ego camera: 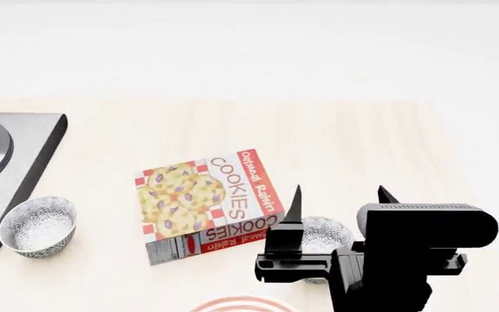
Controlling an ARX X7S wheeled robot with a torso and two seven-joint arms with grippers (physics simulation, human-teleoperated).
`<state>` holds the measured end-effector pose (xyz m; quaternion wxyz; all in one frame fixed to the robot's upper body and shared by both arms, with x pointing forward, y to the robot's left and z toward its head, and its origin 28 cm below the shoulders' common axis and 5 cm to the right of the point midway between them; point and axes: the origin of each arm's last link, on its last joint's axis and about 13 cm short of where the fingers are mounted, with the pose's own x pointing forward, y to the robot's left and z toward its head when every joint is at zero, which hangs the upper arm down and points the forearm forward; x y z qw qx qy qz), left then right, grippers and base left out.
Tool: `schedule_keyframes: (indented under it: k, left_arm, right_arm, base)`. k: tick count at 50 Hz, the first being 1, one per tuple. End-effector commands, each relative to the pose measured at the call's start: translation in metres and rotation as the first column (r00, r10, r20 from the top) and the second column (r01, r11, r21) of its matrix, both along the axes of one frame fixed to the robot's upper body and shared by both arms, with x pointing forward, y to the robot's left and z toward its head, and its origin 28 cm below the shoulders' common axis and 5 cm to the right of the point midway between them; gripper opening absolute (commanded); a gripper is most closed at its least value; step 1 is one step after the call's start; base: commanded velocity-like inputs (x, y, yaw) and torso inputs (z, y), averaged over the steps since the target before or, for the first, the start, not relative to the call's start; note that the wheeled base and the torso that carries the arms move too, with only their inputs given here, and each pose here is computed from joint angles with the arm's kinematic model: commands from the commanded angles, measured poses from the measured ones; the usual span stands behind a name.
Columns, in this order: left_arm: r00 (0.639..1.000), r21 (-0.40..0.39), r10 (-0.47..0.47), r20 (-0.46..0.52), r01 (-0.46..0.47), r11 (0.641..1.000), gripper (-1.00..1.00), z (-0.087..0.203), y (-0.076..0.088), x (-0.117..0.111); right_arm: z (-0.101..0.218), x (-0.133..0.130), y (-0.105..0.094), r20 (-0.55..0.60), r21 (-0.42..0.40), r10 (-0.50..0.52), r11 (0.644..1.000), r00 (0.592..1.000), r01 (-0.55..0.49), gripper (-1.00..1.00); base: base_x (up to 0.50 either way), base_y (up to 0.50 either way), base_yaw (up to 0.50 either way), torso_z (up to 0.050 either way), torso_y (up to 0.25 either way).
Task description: Pick the akita bowl next to the plate and place it on the plate.
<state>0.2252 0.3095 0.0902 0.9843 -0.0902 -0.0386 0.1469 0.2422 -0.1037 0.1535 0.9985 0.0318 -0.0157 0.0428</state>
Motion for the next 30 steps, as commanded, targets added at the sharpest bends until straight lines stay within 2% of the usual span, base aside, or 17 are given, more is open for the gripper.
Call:
schedule_keyframes:
  k: [1, 2, 4, 8, 9, 10, 11, 13, 14, 15, 16, 17, 18, 22, 30]
  left_arm:
    - [1.0, -0.003, 0.0, -0.003, 0.0, 1.0, 1.0, -0.001, 0.0, 0.001]
    - [1.0, -0.003, 0.0, -0.003, 0.0, 1.0, 1.0, -0.002, 0.001, 0.001]
    - [1.0, -0.004, 0.0, -0.003, 0.0, 1.0, 1.0, -0.001, 0.0, 0.0]
    - [1.0, -0.005, 0.001, -0.003, -0.001, 1.0, 1.0, 0.001, 0.0, -0.001]
    - [1.0, -0.005, 0.001, -0.003, -0.001, 1.0, 1.0, 0.001, 0.0, -0.001]
    - [1.0, -0.005, 0.002, -0.003, -0.002, 1.0, 1.0, 0.001, 0.0, 0.0]
    - [1.0, -0.004, 0.002, -0.003, -0.002, 1.0, 1.0, 0.001, 0.0, -0.001]
    - [1.0, -0.005, 0.002, -0.003, -0.002, 1.0, 1.0, 0.001, 0.0, 0.0]
    - [1.0, -0.006, 0.004, -0.003, -0.004, 1.0, 1.0, 0.001, 0.0, 0.0]
    - [1.0, -0.006, 0.004, -0.003, -0.004, 1.0, 1.0, 0.0, 0.001, 0.0]
    - [1.0, -0.006, 0.004, -0.002, -0.004, 1.0, 1.0, 0.0, 0.001, 0.0]
    - [1.0, -0.004, 0.004, -0.002, -0.004, 1.0, 1.0, 0.0, 0.001, 0.0]
    - [1.0, -0.005, 0.004, -0.002, -0.004, 1.0, 1.0, 0.0, 0.001, 0.0]
    - [1.0, -0.006, 0.006, -0.003, -0.006, 1.0, 1.0, -0.002, 0.001, 0.001]
    - [1.0, -0.005, 0.007, -0.003, -0.007, 1.0, 1.0, -0.001, 0.001, 0.001]
  right_arm:
    - [0.001, 0.018, -0.006, -0.089, -0.092, -0.027, 0.996, 0.996, 0.019, 1.0]
    - [0.004, 0.021, -0.006, -0.097, -0.073, -0.039, 0.997, 0.995, 0.032, 1.0]
    - [0.004, 0.026, -0.007, -0.101, -0.102, -0.037, 0.994, 0.994, 0.027, 1.0]
    - [0.003, 0.033, -0.009, -0.127, -0.09, -0.04, 0.996, 0.991, 0.029, 1.0]
    - [0.004, 0.034, -0.01, -0.119, -0.112, -0.036, 0.993, 0.992, 0.022, 1.0]
    - [0.003, 0.035, -0.01, -0.168, -0.101, -0.03, 0.995, 0.985, 0.013, 1.0]
    - [0.004, 0.035, -0.011, -0.195, -0.069, -0.035, 0.997, 0.98, 0.022, 1.0]
    - [0.006, 0.037, -0.012, -0.243, 0.055, -0.05, 0.996, 0.969, 0.065, 1.0]
    - [0.006, 0.039, -0.014, -0.234, -0.01, -0.052, 0.999, 0.971, 0.051, 1.0]
    - [0.005, 0.038, -0.014, -0.286, -0.017, -0.027, 1.0, 0.958, 0.023, 1.0]
    - [0.004, 0.039, -0.015, -0.302, 0.008, -0.013, 1.0, 0.953, 0.016, 1.0]
    - [0.006, 0.041, -0.017, -0.298, 0.007, -0.046, 0.999, 0.954, 0.05, 1.0]
    - [0.006, 0.041, -0.018, -0.334, -0.012, -0.043, 0.999, 0.942, 0.041, 1.0]
    - [0.004, 0.045, -0.021, -0.363, 0.038, -0.011, 0.999, 0.932, 0.027, 1.0]
    - [0.002, 0.055, -0.024, -0.456, 0.045, 0.0, 0.999, 0.89, 0.023, 1.0]
  base:
    - [0.0, 0.0, 0.0, 0.0, 0.0]
    - [0.0, 0.0, 0.0, 0.0, 0.0]
    - [0.0, 0.0, 0.0, 0.0, 0.0]
    - [0.0, 0.0, 0.0, 0.0, 0.0]
    - [0.0, 0.0, 0.0, 0.0, 0.0]
    - [0.0, 0.0, 0.0, 0.0, 0.0]
    - [0.0, 0.0, 0.0, 0.0, 0.0]
    - [0.0, 0.0, 0.0, 0.0, 0.0]
    - [0.0, 0.0, 0.0, 0.0, 0.0]
    - [0.0, 0.0, 0.0, 0.0, 0.0]
    - [0.0, 0.0, 0.0, 0.0, 0.0]
    - [0.0, 0.0, 0.0, 0.0, 0.0]
    - [0.0, 0.0, 0.0, 0.0, 0.0]
    - [0.0, 0.0, 0.0, 0.0, 0.0]
    - [0.0, 0.0, 0.0, 0.0, 0.0]
